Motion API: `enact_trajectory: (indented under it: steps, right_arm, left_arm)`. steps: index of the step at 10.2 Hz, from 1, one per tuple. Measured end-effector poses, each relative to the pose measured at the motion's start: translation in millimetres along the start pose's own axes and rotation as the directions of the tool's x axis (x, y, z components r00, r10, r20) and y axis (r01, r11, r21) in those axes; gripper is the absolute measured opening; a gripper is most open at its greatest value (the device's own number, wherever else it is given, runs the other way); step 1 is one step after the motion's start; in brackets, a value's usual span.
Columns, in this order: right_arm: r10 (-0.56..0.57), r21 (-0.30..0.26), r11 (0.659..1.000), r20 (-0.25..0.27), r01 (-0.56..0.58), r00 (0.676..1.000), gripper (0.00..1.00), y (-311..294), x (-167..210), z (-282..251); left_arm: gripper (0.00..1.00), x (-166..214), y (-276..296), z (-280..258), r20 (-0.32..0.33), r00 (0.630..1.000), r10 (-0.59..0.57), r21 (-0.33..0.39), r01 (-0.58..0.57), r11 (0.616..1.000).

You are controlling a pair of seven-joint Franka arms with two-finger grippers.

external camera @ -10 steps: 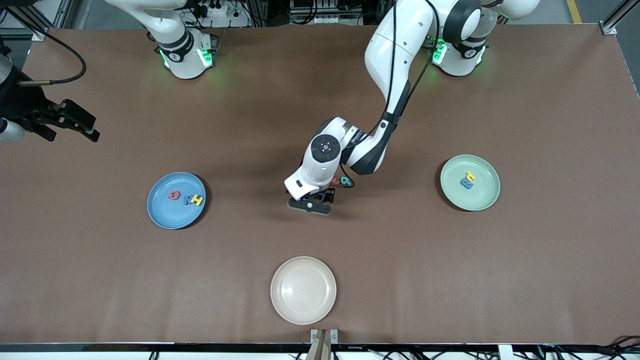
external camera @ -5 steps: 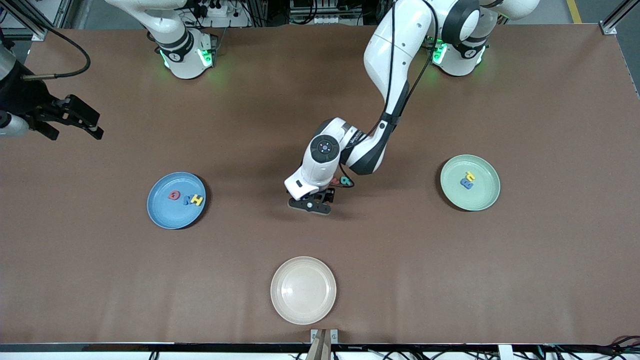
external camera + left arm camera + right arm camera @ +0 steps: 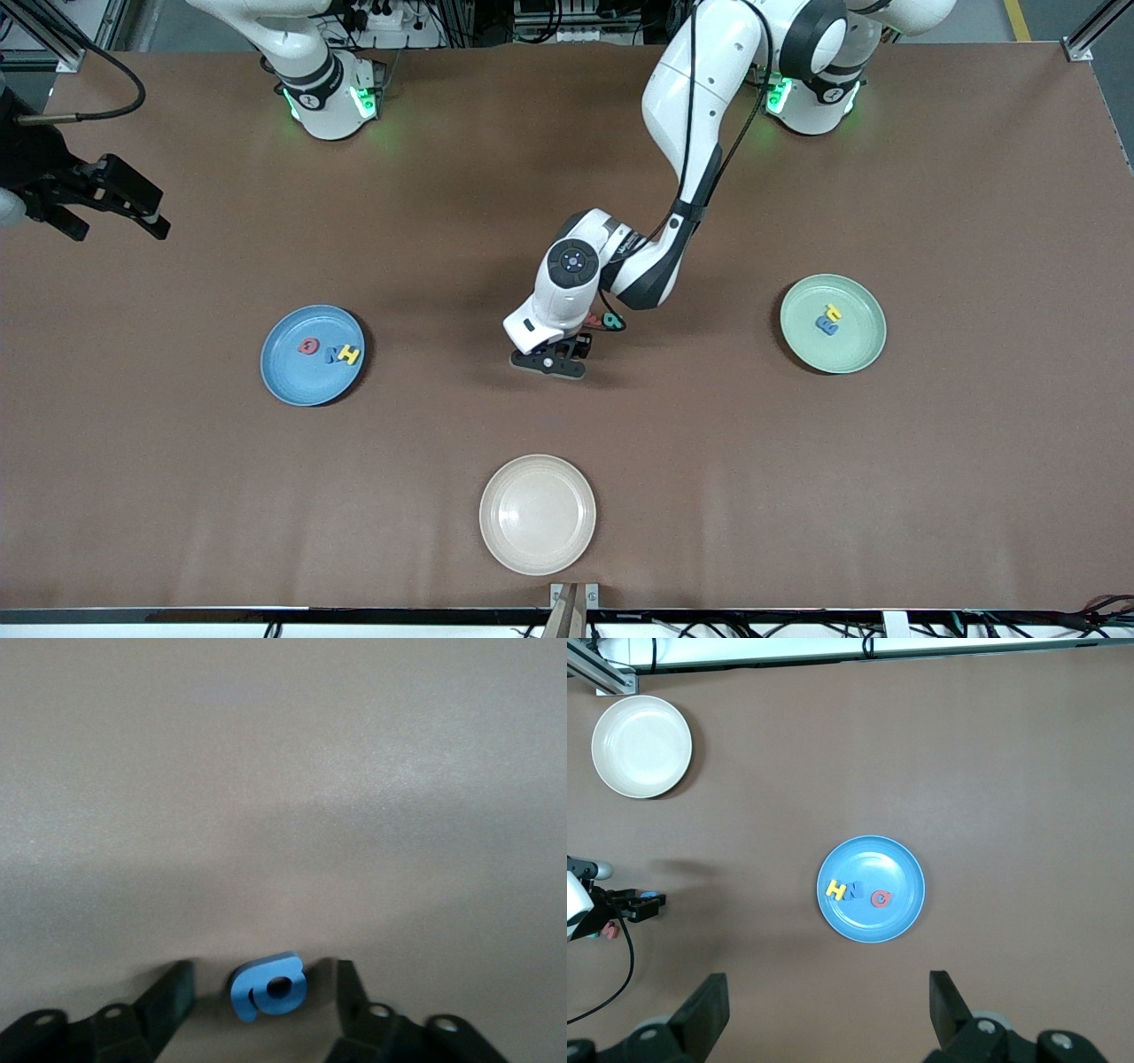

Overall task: Sort uppercase to blue plate, lowercase to green plate
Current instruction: 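Grasp the blue a with the left gripper and lift it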

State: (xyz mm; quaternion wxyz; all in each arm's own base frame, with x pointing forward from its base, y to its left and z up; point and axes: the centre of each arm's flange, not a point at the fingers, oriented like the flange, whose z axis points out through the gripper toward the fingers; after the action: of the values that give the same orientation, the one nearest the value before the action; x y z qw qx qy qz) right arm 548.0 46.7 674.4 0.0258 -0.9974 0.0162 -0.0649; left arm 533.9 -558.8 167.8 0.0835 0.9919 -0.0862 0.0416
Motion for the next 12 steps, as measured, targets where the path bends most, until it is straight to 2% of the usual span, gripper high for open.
enact_trajectory:
  steps: [2,6,10,12]
  right_arm:
    - [0.000,0.001,1.000,-0.006,0.000,1.000,1.00,0,0,-3]
    - [-0.001,0.002,1.000,-0.006,0.001,1.000,1.00,-1,0,-3]
    - [-0.009,0.004,1.000,-0.001,0.009,1.000,1.00,-4,1,0]
    - [0.005,0.001,1.000,-0.001,-0.005,1.000,1.00,6,2,0]
  left_arm:
    - [0.62,0,0,1,0.000,1.000,0.000,0.001,0.000,1.000]
    - [0.57,-1,-1,3,-0.001,1.000,0.001,0.002,-0.001,1.000]
    - [0.48,-1,3,2,-0.007,1.000,0.005,-0.004,-0.005,1.000]
    - [0.40,-1,5,1,-0.008,1.000,0.008,-0.004,-0.008,1.000]
